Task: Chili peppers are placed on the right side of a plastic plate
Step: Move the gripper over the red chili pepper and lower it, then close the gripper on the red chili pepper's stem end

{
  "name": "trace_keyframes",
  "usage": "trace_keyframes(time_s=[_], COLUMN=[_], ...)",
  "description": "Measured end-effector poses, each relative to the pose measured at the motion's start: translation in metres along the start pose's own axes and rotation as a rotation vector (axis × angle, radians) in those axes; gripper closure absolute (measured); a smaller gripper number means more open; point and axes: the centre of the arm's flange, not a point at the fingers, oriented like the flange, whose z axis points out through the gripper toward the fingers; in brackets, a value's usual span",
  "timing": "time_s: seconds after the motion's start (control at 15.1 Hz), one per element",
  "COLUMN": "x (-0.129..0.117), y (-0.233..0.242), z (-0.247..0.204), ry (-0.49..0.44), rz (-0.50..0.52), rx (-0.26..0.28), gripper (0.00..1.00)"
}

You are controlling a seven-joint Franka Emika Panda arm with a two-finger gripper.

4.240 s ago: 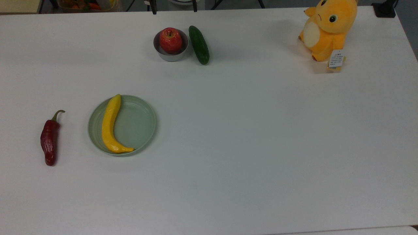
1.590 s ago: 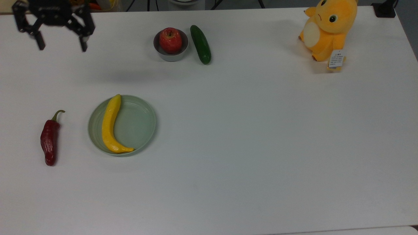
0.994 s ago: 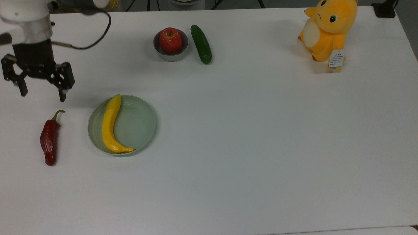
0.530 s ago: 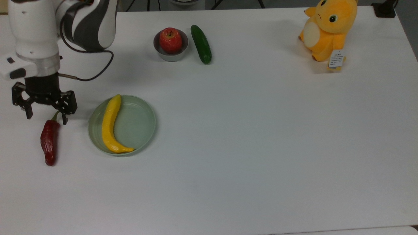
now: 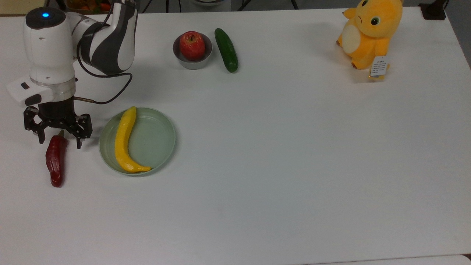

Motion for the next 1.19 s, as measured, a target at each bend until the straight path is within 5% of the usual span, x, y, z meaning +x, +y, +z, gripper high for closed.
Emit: trace_keyframes(time_s=[0.07,0.2,0.46,1.19], x=[-0.001,0.0,0.0,0.004], y=[0.0,0.0,0.0,0.013], z=[0.002,0.004,0.005,-0.002], ry=[-0.003,-0.003,-0.005,0.005], rz=[-0.003,-0.004,-0.018,-0.036], rx=[-0.001,-0.002,-0.009,-0.039], gripper=[0.04,0.21,0.65,0.65])
